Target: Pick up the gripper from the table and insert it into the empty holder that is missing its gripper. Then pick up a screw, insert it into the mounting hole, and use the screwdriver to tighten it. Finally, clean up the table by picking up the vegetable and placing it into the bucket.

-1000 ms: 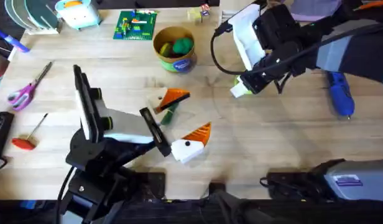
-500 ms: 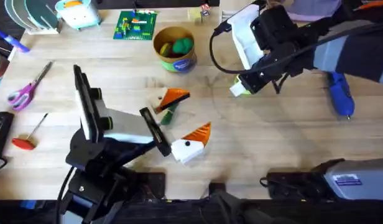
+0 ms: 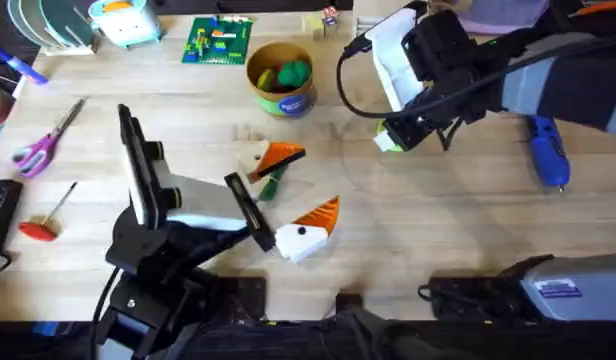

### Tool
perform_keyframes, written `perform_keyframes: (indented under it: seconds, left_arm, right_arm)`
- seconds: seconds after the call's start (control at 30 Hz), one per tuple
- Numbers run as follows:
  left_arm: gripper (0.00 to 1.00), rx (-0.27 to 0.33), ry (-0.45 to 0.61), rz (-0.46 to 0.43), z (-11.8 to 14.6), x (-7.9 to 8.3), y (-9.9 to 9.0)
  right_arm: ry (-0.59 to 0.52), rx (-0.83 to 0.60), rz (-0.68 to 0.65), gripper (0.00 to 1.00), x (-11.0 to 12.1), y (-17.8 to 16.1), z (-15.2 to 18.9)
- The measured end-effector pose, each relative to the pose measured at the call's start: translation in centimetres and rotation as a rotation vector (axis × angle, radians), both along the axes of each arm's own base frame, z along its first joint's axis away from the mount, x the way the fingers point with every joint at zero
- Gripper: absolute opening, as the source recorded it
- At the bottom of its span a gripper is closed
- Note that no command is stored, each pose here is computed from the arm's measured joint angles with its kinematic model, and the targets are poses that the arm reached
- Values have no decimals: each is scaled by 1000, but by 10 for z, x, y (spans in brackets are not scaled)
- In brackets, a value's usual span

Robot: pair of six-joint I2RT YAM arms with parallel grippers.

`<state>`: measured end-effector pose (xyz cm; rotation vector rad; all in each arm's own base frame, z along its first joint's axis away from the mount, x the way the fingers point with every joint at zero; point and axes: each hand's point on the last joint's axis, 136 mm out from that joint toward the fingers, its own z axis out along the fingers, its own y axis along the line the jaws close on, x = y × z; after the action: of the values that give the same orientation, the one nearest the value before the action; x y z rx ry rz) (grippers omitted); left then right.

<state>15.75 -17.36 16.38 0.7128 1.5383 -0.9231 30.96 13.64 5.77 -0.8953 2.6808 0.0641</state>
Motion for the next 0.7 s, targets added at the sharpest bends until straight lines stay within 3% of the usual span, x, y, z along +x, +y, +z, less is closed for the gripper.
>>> perform_keyframes:
  seconds: [0.23, 0.7]
  left_arm:
    - [993, 0, 0, 0, 0, 0, 0]
    - [993, 0, 0, 0, 0, 0, 0]
  right_arm:
    - [-1, 2, -3, 15, 0, 0, 0]
    - [6, -1, -4, 7, -4, -2, 4]
